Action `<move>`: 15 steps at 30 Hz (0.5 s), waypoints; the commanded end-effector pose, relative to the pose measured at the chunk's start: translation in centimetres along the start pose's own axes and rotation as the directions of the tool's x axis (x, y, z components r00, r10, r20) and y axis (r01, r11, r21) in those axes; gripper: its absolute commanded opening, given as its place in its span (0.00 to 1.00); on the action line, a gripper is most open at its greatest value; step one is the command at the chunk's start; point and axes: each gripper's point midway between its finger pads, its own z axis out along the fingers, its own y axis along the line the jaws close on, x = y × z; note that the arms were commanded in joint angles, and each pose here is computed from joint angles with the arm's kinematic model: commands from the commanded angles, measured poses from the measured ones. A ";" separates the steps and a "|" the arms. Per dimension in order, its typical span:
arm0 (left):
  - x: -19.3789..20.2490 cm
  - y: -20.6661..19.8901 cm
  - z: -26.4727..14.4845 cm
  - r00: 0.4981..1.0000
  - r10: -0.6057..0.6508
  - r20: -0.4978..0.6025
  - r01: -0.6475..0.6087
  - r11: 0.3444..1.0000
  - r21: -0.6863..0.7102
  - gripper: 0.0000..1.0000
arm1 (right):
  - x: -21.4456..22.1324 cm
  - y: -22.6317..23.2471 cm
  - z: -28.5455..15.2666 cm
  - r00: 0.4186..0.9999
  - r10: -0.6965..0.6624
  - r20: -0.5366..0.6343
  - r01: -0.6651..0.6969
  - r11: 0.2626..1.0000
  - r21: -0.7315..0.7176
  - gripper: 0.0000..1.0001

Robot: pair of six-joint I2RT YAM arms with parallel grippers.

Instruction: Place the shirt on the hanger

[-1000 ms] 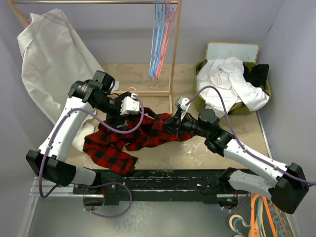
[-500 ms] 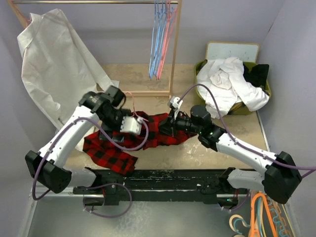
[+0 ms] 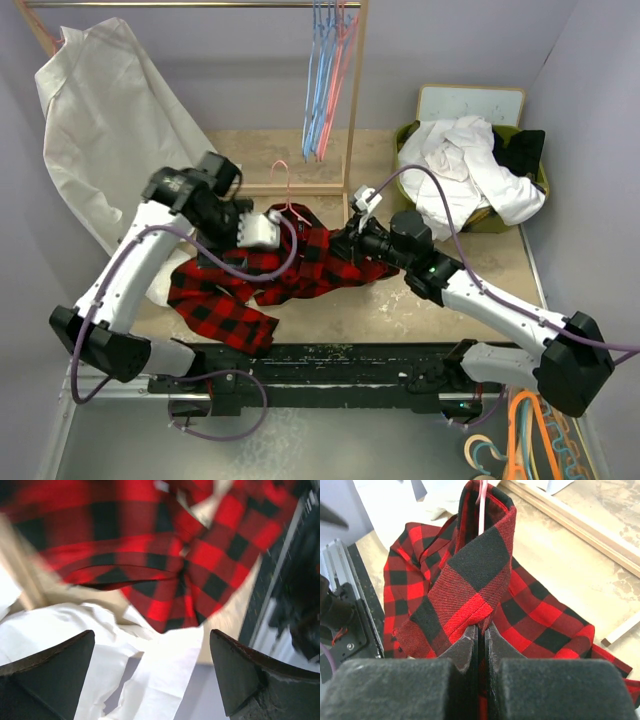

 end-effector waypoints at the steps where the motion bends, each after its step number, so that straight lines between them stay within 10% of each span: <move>1: -4.1 3.0 -7.1 0.900 -0.203 0.386 0.284 0.944 -0.165 0.99 | -2.6 2.2 0.1 0.995 -0.078 0.061 0.083 0.994 -0.067 0.00; 7: -2.8 5.2 -21.8 0.782 -0.114 0.613 0.534 0.628 -0.566 0.99 | -6.5 4.6 0.3 0.983 -0.157 0.097 0.166 0.983 -0.085 0.00; 12: 5.6 6.2 -36.1 0.694 -0.142 0.706 0.711 -0.020 -0.703 0.99 | -14.4 6.9 0.8 0.949 -0.236 0.211 0.239 0.971 0.008 0.00; 15: 9.1 5.0 -40.5 0.685 -0.171 0.708 0.662 -0.262 -0.703 0.99 | -18.5 7.8 1.5 0.924 -0.252 0.289 0.248 0.967 0.051 0.00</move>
